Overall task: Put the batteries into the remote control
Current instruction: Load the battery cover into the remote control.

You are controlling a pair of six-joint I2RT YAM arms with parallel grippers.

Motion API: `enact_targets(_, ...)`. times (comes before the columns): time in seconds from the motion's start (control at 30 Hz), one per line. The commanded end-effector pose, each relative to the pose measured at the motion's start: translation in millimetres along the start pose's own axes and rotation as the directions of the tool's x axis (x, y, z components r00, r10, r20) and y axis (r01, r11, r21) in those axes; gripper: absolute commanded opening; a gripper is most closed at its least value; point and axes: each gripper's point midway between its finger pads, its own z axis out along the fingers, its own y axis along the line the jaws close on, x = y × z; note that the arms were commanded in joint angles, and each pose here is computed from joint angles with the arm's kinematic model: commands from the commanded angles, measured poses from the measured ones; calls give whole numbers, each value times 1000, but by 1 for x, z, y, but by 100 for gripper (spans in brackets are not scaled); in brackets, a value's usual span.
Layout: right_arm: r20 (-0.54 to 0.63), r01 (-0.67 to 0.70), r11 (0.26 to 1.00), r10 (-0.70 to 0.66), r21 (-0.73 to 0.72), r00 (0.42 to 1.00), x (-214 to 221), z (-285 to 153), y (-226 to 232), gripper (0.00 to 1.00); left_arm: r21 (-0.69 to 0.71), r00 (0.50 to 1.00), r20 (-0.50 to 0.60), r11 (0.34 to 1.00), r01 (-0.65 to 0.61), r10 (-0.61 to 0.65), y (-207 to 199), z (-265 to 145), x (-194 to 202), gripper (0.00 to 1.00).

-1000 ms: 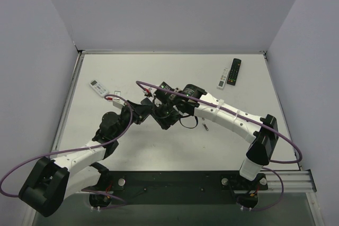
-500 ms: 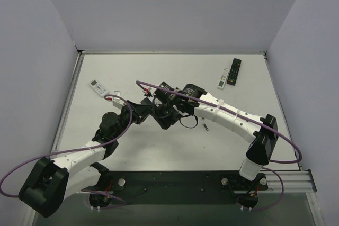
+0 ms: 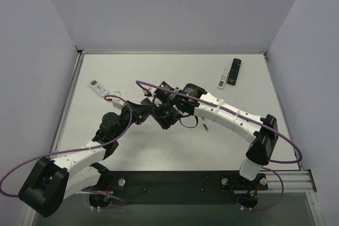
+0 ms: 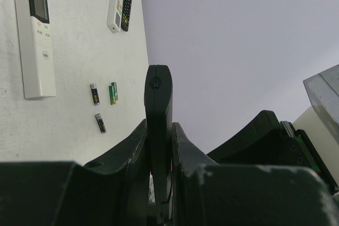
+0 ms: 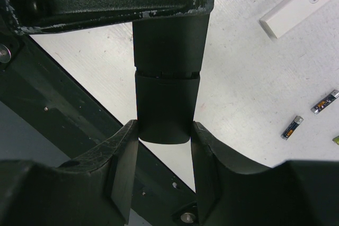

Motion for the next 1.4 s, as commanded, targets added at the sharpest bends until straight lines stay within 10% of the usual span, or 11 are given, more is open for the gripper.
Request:
enact_targets(0.0,-19,13,1000,-12,11,1000,3,-7,2,29,158,999,22,987,21,-25,-44,-3,-6,0)
enact_targets(0.97,82,15,1000,-15,-7,997,-13,-43,4,62,126,998,14,990,62,-65,-33,-5,-3,0)
enact_targets(1.37,249,522,850,-492,-72,834,-9,-82,10,66,119,998,-41,991,55,-51,-43,-1,3,0)
